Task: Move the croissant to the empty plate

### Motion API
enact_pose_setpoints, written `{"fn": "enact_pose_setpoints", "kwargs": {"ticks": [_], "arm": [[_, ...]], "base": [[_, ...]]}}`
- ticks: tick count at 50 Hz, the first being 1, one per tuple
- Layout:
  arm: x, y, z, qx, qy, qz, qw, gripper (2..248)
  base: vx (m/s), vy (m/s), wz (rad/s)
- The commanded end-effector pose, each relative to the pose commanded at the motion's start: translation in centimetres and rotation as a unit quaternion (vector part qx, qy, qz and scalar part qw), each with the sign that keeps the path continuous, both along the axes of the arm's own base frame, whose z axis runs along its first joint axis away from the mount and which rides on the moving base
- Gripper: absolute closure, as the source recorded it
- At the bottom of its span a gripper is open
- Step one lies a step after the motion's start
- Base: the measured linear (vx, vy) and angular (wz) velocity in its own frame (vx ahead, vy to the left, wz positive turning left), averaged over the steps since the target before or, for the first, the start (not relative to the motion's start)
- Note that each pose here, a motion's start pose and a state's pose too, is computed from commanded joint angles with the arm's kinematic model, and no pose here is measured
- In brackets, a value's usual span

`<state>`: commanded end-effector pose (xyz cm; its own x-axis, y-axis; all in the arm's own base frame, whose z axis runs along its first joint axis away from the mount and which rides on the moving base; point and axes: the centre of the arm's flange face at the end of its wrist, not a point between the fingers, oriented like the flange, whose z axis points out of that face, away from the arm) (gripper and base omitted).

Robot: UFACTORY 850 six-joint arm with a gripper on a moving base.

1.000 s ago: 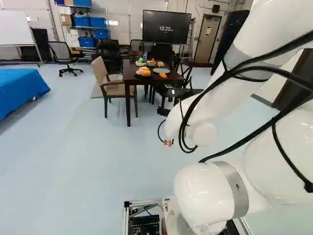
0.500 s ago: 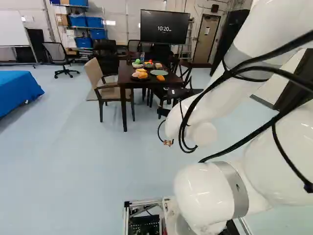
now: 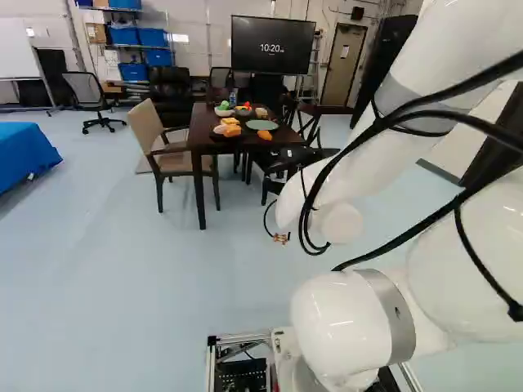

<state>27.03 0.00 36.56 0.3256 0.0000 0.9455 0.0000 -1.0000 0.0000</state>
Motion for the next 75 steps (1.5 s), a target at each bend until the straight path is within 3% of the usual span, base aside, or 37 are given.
{"fn": "enact_pose_setpoints", "kwargs": {"ticks": [52, 75], "arm": [[0.00, 0.00, 0.00, 0.000, 0.000, 0.000, 1.0000, 3], [0.00, 0.00, 0.00, 0.000, 0.000, 0.000, 1.0000, 3]], "base": [[0.267, -0.076, -0.009], [0.217, -0.036, 0.173]]}}
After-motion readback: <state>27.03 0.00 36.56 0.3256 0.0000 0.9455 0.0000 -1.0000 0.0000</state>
